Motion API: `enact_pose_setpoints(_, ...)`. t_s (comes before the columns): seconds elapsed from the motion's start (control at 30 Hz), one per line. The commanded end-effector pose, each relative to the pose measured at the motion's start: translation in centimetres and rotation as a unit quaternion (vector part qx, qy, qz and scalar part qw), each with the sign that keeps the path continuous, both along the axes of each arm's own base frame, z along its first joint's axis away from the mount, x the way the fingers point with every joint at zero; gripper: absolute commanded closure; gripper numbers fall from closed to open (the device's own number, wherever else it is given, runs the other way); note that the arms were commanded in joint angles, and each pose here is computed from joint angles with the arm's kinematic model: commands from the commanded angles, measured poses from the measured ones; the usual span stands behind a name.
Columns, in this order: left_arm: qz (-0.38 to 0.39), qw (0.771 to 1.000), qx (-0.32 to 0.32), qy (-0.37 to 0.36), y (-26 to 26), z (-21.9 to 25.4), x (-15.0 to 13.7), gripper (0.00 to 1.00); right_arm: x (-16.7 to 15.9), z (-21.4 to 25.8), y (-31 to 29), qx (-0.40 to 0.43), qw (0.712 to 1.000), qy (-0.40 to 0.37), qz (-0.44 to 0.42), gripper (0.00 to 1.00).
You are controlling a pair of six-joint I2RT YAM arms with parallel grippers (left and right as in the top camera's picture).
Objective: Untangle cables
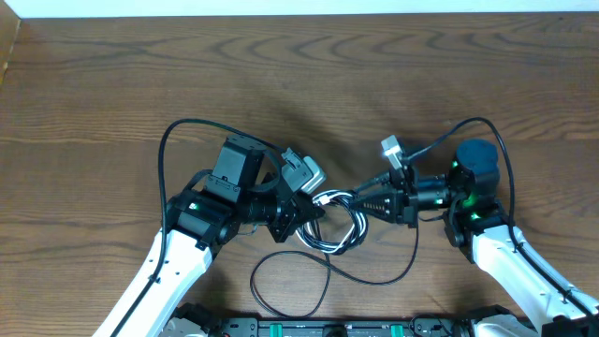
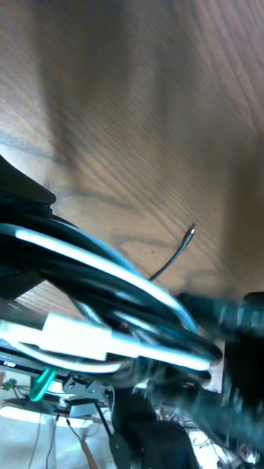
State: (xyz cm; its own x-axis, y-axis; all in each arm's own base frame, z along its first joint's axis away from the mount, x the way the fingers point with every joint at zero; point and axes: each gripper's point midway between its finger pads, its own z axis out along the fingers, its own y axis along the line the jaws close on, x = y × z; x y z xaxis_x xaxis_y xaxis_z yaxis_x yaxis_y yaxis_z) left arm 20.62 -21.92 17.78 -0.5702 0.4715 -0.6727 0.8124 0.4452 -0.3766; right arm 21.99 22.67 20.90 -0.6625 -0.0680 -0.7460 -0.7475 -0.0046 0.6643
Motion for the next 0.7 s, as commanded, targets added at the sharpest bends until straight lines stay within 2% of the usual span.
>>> enact_pose_setpoints(0.0, 0.020, 1.000, 0.011, 0.008, 0.4, -0.4, 0.4, 0.92, 4.5, -1.5, -0.6, -0.043, 0.990, -0.003, -0.134, 0.70)
enact_pose_setpoints(0.1, 0.048, 0.998, 0.048, -0.008, 1.5, -1.2, 1.5, 0.92, 7.0, -3.8, -1.8, -0.089, 0.971, 0.022, -0.219, 0.69)
enact_pose_setpoints(0.17, 0.064, 0.996, 0.066, -0.018, 2.0, -1.5, 2.1, 0.92, 7.7, -4.7, -2.5, -0.110, 0.963, 0.020, -0.246, 0.69)
enact_pose_setpoints(0.27, 0.082, 0.994, 0.077, -0.013, 2.4, -1.9, 2.5, 0.92, 7.7, -4.8, -2.5, -0.116, 0.963, 0.003, -0.244, 0.68)
enact_pose_setpoints(0.37, 0.109, 0.991, 0.069, 0.030, 2.2, -2.5, 2.5, 0.92, 7.7, -4.8, -2.5, -0.116, 0.963, 0.003, -0.244, 0.72)
enact_pose_setpoints(0.43, 0.100, 0.992, 0.059, 0.052, 1.6, -2.8, 2.1, 0.92, 7.6, -4.8, -2.4, -0.115, 0.963, 0.003, -0.242, 0.73)
enact_pose_setpoints(0.67, 0.120, 0.986, 0.067, 0.099, 1.1, -5.1, 3.2, 0.92, 6.3, -4.0, -1.7, -0.095, 0.975, -0.004, -0.199, 0.69)
